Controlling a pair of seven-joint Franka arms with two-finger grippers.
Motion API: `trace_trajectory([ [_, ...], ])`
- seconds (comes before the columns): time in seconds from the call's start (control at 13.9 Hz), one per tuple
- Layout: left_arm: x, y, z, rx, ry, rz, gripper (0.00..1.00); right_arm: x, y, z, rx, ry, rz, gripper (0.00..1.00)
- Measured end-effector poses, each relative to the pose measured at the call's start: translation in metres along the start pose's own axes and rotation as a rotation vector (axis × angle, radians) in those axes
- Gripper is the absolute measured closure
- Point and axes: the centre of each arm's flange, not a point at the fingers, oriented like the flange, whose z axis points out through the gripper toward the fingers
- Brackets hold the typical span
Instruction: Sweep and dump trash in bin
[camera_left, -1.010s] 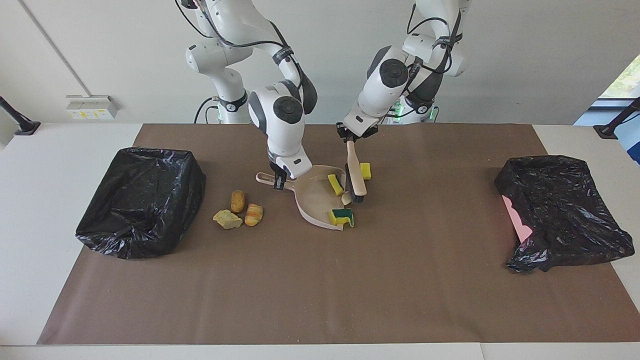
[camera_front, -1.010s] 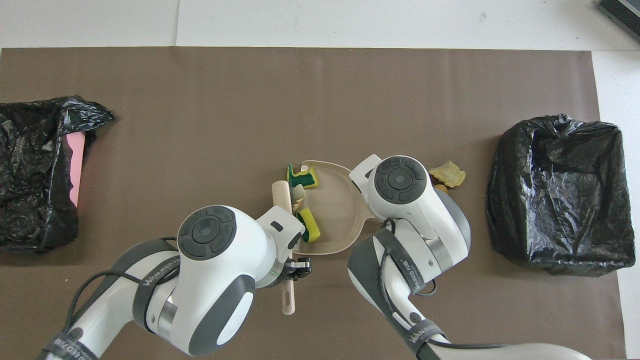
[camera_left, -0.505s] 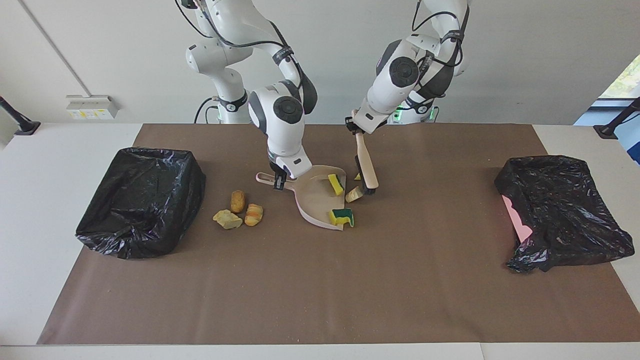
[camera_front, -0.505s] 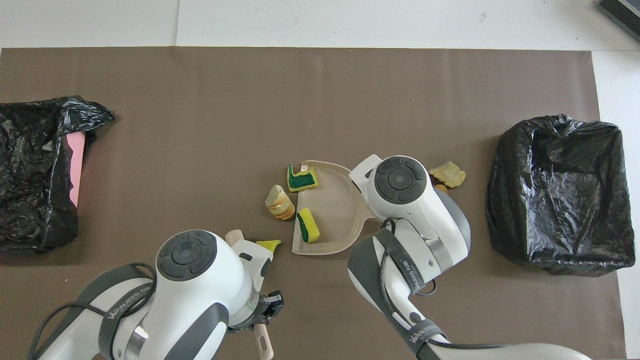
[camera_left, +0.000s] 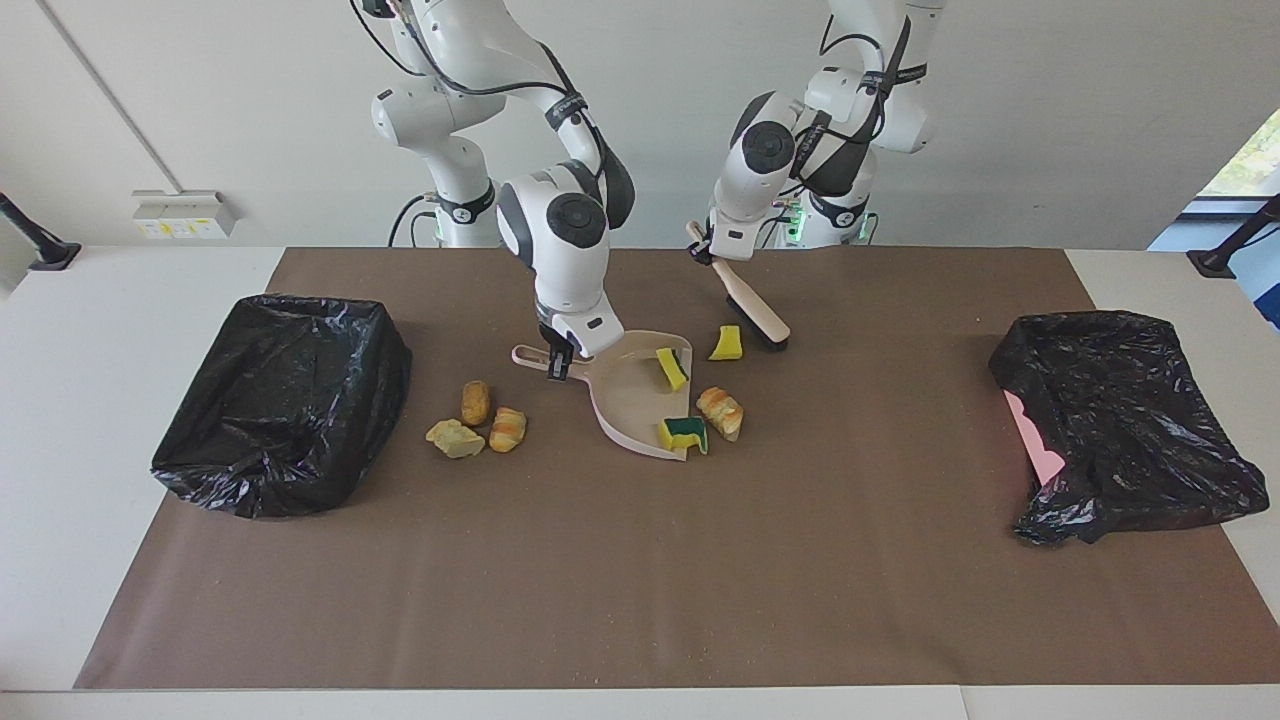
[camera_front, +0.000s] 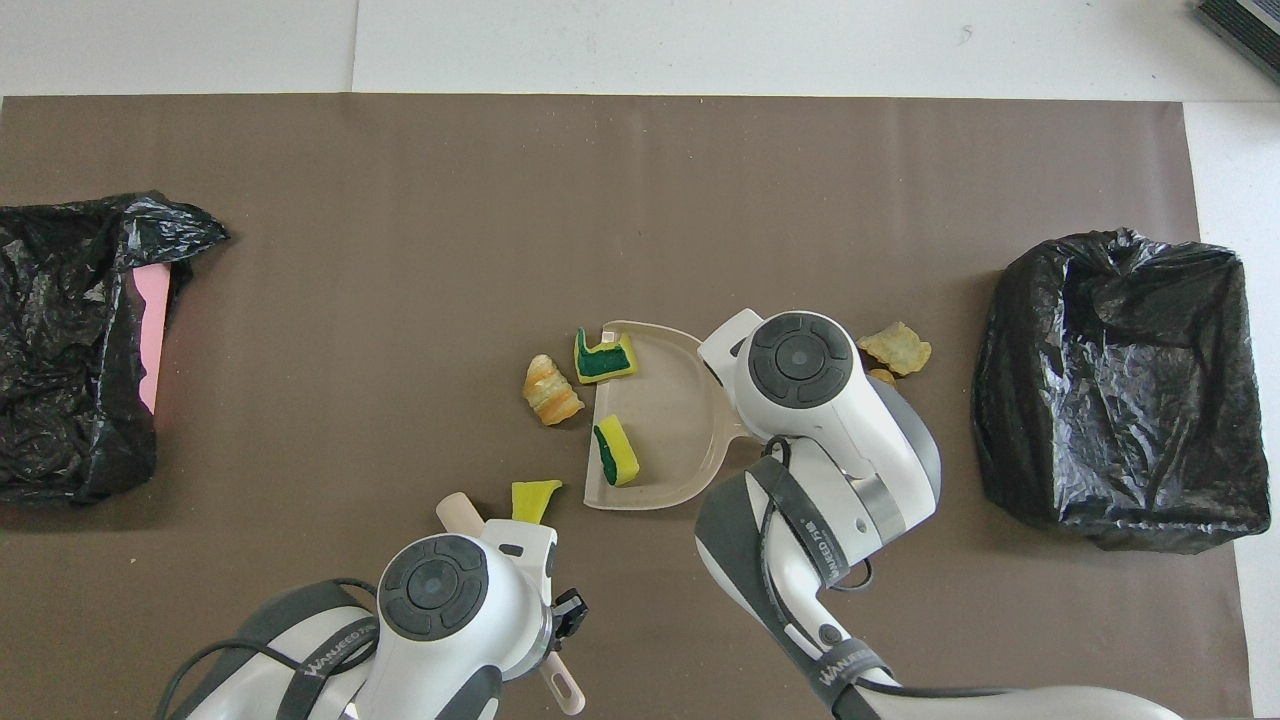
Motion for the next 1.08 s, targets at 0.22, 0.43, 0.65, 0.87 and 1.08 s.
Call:
trace_trajectory([
  [0.22,0.017,0.024,0.007,-0.089,0.049,0.032,0.74,0.000,0.000,0.000,0.000,0.000,0.000,0.68],
  [0.43,0.023,0.054,0.000,-0.119,0.072,0.247,0.74,0.000,0.000,0.000,0.000,0.000,0.000,0.68],
  [0.65,0.012,0.069,0.001,-0.113,0.082,0.456,0.74,0.000,0.000,0.000,0.000,0.000,0.000,0.68],
  [0.87,-0.013,0.083,-0.006,-0.127,0.093,0.550,0.74,0.000,0.000,0.000,0.000,0.000,0.000,0.68],
  [1.08,-0.012,0.084,-0.023,-0.086,0.046,0.555,0.74,0.000,0.000,0.000,0.000,0.000,0.000,0.68],
])
